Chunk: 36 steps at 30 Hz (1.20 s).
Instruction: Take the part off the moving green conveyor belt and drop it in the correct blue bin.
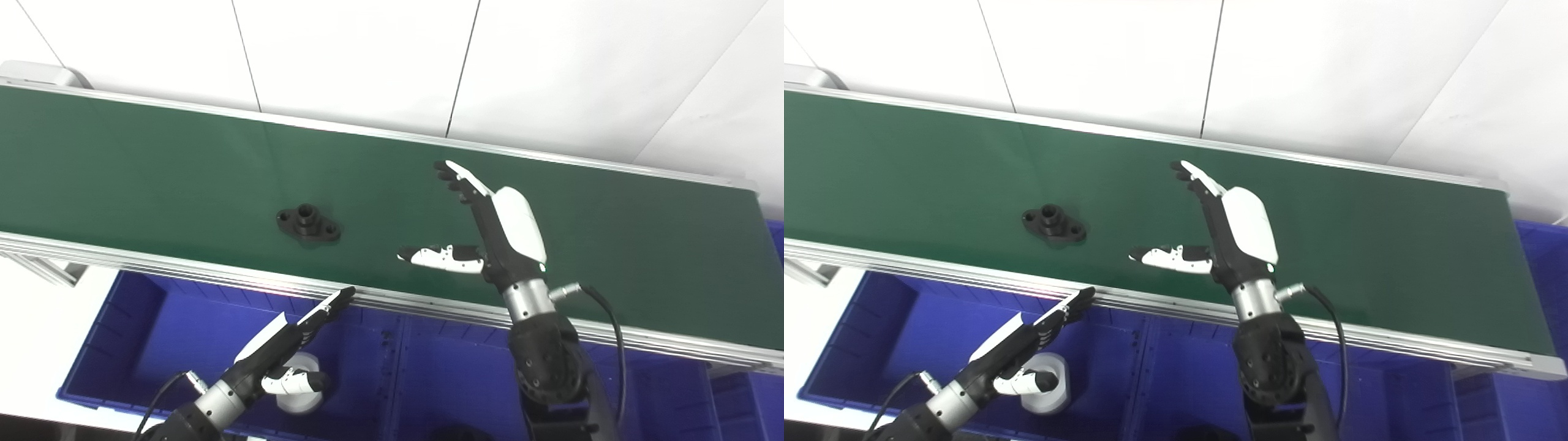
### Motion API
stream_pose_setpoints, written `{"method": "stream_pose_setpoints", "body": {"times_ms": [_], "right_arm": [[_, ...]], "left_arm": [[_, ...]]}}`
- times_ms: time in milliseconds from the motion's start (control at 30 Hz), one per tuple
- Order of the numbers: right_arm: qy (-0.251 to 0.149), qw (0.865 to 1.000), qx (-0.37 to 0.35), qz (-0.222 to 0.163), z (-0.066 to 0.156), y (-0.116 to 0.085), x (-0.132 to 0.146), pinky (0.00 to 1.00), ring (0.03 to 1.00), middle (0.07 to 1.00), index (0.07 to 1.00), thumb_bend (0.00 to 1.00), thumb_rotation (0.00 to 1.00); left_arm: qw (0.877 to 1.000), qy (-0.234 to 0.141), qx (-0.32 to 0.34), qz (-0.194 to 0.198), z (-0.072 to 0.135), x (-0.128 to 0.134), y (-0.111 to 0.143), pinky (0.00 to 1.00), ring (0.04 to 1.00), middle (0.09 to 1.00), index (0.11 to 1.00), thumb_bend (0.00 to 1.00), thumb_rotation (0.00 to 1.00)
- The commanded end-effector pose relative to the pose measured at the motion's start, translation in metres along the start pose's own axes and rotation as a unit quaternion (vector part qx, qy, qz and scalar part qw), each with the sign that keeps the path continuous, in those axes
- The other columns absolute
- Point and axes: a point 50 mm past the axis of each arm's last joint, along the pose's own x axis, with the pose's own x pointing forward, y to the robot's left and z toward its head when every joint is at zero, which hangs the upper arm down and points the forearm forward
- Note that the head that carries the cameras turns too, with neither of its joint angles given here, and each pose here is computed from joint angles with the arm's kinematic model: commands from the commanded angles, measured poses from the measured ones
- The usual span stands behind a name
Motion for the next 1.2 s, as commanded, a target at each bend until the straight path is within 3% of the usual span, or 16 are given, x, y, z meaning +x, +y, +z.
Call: {"method": "stream_pose_setpoints", "body": {"times_ms": [0,267,667,900,1167], "right_arm": [[-0.014,1.0,-0.006,-0.01,0.008,-0.006,0.01,0.75,0.802,0.821,0.854,0.78,0.42],[-0.012,1.0,-0.014,0.012,-0.001,0.001,0.031,0.71,0.776,0.805,0.841,0.77,0.39],[-0.013,0.995,-0.076,0.062,-0.009,0.023,0.063,0.76,0.774,0.798,0.84,0.78,0.42],[-0.02,0.992,-0.094,0.077,-0.012,0.038,0.07,0.77,0.772,0.795,0.829,0.78,0.36],[-0.02,0.987,-0.126,0.099,-0.013,0.051,0.082,0.78,0.776,0.798,0.834,0.77,0.38]], "left_arm": [[0.999,-0.029,0.021,-0.003,0.011,-0.003,0.006,0.98,0.992,1.0,1.0,0.85,0.8],[0.999,-0.033,0.011,-0.013,0.015,-0.012,-0.003,0.99,0.998,1.0,1.0,0.85,0.78],[0.998,-0.03,0.03,-0.043,0.015,-0.007,-0.007,0.98,0.992,1.0,1.0,0.89,0.78],[0.998,-0.034,0.024,-0.038,0.016,-0.007,-0.009,0.97,0.993,1.0,1.0,0.9,0.78],[0.999,-0.039,-0.003,-0.023,0.016,-0.009,-0.011,0.95,0.984,1.0,1.0,0.91,0.77]]}}
